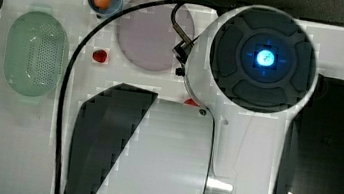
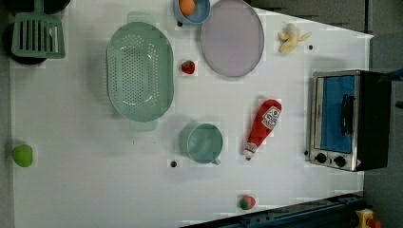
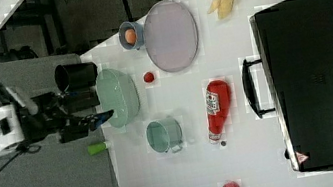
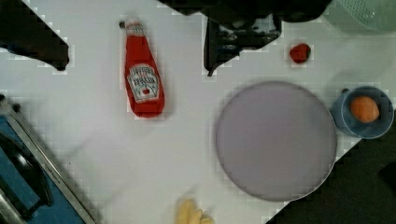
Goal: Pick ketchup from plate and place it on table.
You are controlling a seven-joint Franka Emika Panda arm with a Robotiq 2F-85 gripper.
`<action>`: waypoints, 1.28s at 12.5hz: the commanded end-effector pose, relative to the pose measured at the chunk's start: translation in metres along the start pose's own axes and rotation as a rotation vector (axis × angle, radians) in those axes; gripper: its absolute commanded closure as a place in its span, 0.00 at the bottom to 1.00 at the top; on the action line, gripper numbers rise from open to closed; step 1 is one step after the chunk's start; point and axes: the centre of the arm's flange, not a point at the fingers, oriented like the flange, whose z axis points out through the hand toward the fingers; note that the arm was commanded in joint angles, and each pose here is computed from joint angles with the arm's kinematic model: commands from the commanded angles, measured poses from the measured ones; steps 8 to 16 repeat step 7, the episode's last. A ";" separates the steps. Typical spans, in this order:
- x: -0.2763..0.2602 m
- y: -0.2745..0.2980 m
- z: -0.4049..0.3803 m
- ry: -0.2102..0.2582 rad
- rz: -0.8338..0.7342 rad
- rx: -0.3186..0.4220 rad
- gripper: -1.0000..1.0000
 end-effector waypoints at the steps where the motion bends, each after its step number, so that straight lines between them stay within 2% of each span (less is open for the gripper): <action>1: -0.006 0.003 0.004 -0.070 0.049 -0.057 0.00; 16: -0.006 0.002 0.009 -0.074 0.049 -0.061 0.00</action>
